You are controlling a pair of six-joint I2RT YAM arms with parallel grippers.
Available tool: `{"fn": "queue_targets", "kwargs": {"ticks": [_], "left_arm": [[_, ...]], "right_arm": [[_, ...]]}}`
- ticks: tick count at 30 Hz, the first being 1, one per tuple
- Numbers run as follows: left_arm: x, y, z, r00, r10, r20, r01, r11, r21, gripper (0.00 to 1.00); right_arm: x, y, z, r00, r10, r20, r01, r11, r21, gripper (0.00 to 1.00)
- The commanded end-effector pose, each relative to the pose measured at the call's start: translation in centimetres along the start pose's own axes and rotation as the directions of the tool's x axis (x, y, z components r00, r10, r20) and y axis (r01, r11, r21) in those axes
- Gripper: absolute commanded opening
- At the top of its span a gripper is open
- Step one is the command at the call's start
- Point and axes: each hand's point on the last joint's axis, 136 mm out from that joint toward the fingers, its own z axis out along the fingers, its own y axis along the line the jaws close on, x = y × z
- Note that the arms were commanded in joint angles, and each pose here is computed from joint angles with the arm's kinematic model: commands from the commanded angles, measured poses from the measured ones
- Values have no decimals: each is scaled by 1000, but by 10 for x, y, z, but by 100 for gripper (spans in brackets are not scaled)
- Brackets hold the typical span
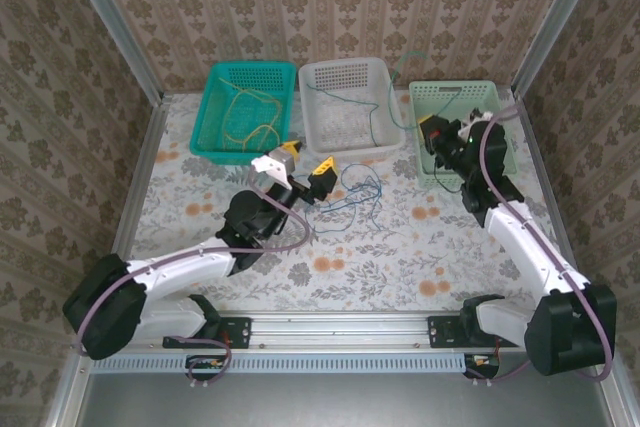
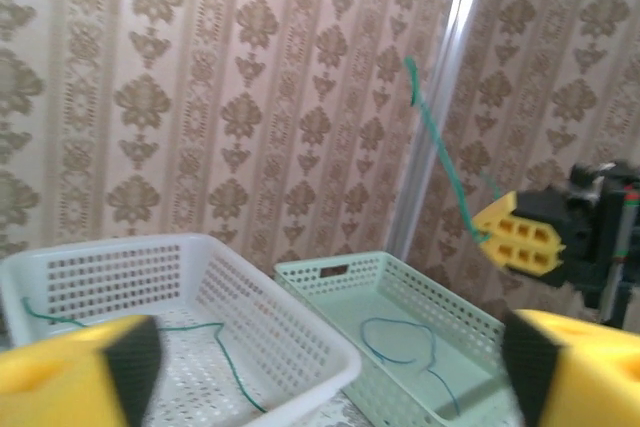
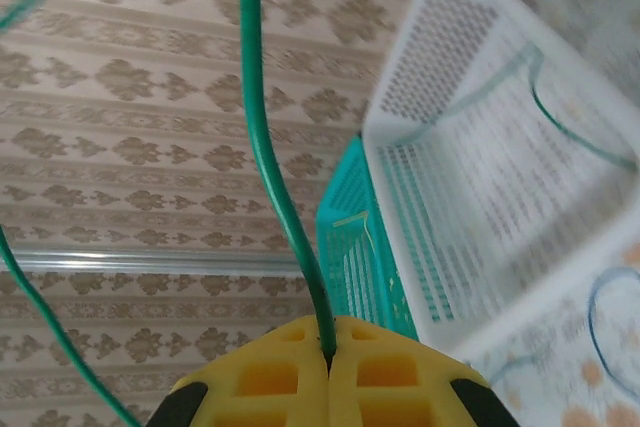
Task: Untangle the cables
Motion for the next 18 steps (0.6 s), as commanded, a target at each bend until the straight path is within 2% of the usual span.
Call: {"fn": "queue_targets", "kwargs": {"ticks": [1, 3, 7, 9, 13, 15, 18], "left_arm": [[-12, 15, -9, 999, 47, 13, -45, 995, -89, 100], [-12, 19, -15, 999, 51, 3, -51, 993, -105, 100], [-12, 30, -28, 998, 59, -8, -60, 987, -150, 100], [-14, 34, -34, 998, 64, -20, -67, 984, -164, 100], [-16, 40, -45, 996, 71, -49, -79, 980, -183, 100], [-16, 44, -49, 996, 70, -57, -80, 978, -193, 100], [-14, 48, -53, 996, 65, -66, -77, 976, -202, 100]], "right_arm": [[-8, -15, 4, 972, -235, 17, 232, 965, 120, 0], [-9, -11, 20, 947, -320, -14, 320, 941, 114, 0], [-3, -13, 67, 858, -480, -181, 505, 853, 130, 0], [-4, -16, 86, 817, -530, -226, 566, 811, 146, 0], [-10, -31, 119, 696, -651, -302, 717, 657, 236, 0], [-12, -43, 131, 695, -645, -317, 719, 633, 288, 0], [-3, -60, 149, 746, -590, -309, 666, 669, 330, 0]]}}
